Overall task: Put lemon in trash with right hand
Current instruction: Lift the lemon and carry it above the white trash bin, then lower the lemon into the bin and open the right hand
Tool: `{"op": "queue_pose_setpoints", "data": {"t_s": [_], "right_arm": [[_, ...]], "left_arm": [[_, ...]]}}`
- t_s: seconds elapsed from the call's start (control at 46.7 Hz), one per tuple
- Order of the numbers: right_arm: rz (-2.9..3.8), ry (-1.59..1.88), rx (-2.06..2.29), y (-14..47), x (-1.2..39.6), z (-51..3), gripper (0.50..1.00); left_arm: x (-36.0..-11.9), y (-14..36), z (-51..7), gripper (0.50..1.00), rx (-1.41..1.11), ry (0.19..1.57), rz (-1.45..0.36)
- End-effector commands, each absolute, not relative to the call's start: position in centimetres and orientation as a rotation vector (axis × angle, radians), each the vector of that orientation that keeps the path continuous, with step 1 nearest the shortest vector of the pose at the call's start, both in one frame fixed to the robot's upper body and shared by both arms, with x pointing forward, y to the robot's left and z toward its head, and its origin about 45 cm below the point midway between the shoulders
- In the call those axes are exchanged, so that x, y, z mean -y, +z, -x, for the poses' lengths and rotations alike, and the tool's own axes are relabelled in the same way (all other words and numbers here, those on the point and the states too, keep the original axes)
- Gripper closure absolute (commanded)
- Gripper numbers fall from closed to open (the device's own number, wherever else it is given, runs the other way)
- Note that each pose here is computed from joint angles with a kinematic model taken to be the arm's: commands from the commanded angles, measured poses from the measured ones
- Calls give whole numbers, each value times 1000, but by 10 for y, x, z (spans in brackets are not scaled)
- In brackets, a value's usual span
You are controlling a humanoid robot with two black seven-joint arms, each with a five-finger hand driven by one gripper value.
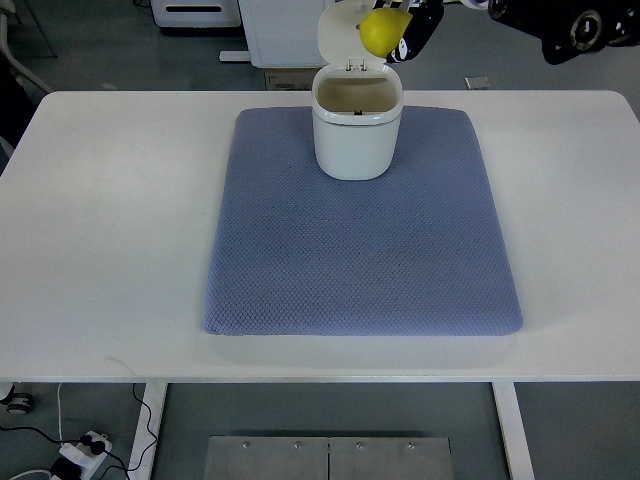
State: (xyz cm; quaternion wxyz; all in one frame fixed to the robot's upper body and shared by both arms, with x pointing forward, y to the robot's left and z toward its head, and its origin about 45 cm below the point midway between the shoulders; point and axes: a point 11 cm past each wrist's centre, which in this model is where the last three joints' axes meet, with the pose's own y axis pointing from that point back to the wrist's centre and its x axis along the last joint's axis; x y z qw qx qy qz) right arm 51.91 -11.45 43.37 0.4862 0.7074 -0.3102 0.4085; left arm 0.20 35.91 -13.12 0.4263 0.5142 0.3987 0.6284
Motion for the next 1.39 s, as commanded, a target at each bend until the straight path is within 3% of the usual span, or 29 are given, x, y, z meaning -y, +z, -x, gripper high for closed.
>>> {"op": "queue_pose_setpoints", "data": {"t_s": [0.0,1.37], "right_arm": [[-1719,1011,760,434,106,-521,1000],[-1793,879,852,378,119,-534,1000]], "left_arm": [[-359,-131,-2,500,-997,1570,-1285],[-359,-131,-2,500,-997,1570,-1285]]}}
